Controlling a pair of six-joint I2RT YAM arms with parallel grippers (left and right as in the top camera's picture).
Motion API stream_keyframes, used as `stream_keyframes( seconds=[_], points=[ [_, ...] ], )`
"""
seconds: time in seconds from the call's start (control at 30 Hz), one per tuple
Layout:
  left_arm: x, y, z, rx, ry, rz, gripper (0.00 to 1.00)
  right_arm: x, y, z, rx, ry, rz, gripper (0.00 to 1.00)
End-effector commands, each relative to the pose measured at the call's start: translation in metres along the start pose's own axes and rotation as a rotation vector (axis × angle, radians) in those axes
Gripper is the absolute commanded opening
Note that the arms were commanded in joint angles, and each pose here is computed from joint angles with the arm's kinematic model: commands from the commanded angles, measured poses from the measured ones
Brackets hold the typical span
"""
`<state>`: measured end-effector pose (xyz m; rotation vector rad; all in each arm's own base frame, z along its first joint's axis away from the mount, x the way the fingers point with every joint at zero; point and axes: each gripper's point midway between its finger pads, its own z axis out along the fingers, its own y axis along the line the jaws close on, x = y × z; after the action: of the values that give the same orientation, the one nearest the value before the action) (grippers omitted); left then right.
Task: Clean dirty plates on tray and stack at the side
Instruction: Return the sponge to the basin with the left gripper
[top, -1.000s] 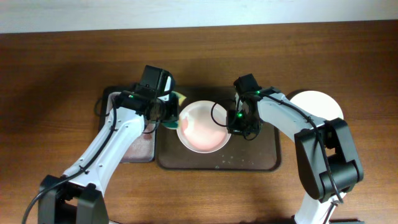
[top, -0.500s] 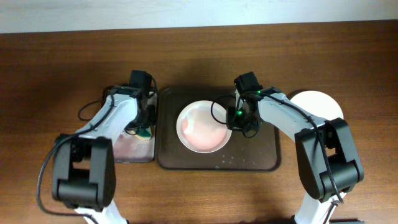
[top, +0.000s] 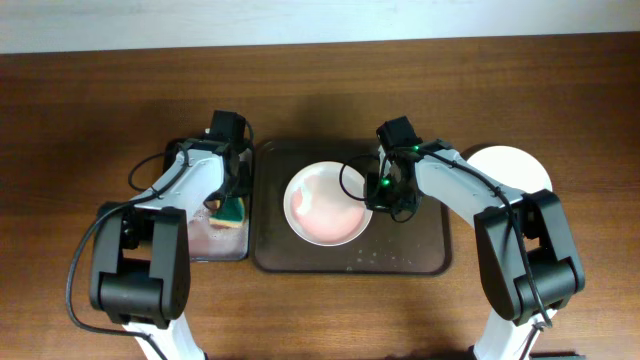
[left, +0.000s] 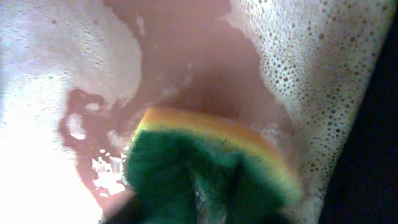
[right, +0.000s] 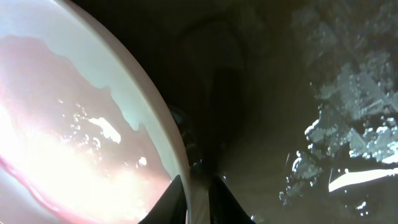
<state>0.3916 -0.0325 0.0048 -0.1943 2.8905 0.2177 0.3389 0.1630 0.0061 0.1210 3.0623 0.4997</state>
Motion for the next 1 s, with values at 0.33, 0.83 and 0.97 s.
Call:
stream_keyframes(
  seconds=[0.33, 0.83, 0.97],
  points=[
    [0.003, 0.014, -0.031, 0.002, 0.114, -0.004, 0.79, 0.002, -0.006, 0.001, 0.018, 0.009, 0.010, 0.15],
    [0.027, 0.038, -0.030, -0.115, 0.160, 0.017, 0.00, 0.004, -0.006, 0.001, 0.021, 0.017, 0.012, 0.11],
    [0.013, 0.030, -0.062, -0.031, 0.097, -0.005, 0.80, 0.004, -0.006, 0.001, 0.021, 0.016, 0.012, 0.11]
  ],
)
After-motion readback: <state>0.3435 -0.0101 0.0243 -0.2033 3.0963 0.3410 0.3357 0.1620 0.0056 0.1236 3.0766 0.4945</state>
